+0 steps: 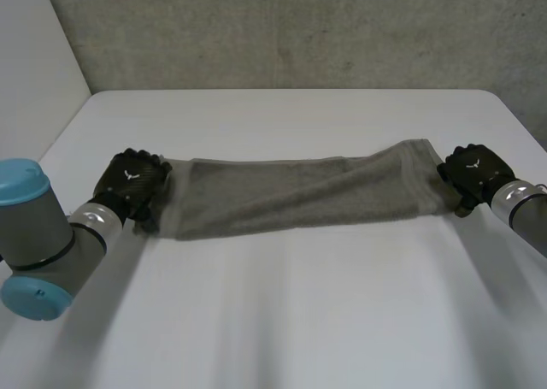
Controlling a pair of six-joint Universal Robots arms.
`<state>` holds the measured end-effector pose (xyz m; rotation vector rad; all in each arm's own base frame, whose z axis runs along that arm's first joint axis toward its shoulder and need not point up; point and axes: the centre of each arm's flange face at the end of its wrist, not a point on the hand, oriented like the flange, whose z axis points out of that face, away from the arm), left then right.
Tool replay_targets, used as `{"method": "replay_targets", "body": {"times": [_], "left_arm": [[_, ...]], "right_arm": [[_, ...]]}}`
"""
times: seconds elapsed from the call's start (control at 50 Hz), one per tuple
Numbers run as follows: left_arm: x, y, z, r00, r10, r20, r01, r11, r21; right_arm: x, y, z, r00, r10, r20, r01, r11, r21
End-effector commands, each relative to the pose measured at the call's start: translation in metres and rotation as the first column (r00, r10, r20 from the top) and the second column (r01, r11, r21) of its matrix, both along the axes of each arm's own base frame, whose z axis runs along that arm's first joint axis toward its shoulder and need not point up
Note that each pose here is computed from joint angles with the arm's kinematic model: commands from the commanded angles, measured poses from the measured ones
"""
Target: Fold the towel.
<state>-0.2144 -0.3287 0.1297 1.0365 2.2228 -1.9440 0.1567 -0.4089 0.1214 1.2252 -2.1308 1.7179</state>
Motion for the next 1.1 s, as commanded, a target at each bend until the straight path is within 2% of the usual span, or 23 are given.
{"method": "replay_targets", "body": {"times": [0.02,0.52,0.6,0.74,0.84,0.94,1.04,1.08,1.1], "left_arm": [[0.007,-0.008,-0.008,0.999,0.02,0.038,-0.019,1.0,-0.008],[0.028,-0.024,-0.004,0.995,0.095,0.036,-0.094,0.995,-0.036],[0.029,-0.023,-0.001,0.995,0.097,0.036,-0.095,0.995,-0.039],[0.034,-0.025,0.009,0.993,0.112,0.026,-0.111,0.992,-0.057],[0.044,-0.024,0.015,0.991,0.135,0.02,-0.133,0.989,-0.058],[0.048,-0.023,0.02,0.989,0.144,0.017,-0.143,0.988,-0.065],[0.048,-0.021,0.027,0.99,0.143,0.013,-0.141,0.987,-0.082],[0.048,-0.021,0.029,0.99,0.143,0.012,-0.141,0.986,-0.089],[0.048,-0.021,0.033,0.99,0.143,0.009,-0.142,0.985,-0.099]], "right_arm": [[0.0,-0.002,-0.008,1.0,0.0,-0.001,0.0,1.0,0.006],[-0.008,0.007,-0.005,1.0,-0.016,-0.012,0.017,0.999,0.04],[-0.034,0.014,0.011,0.998,-0.062,-0.006,0.062,0.998,0.028],[-0.061,0.021,0.023,0.998,-0.07,-0.008,0.07,0.998,0.005],[-0.114,0.015,0.041,0.984,-0.16,-0.077,0.155,0.986,-0.067],[-0.139,0.006,0.065,0.971,-0.185,-0.154,0.159,0.973,-0.166],[-0.139,-0.001,0.099,0.97,-0.17,-0.171,0.12,0.955,-0.271],[-0.131,-0.001,0.11,0.974,-0.151,-0.166,0.097,0.95,-0.298],[-0.112,0.001,0.121,0.981,-0.11,-0.158,0.054,0.945,-0.324]]}}
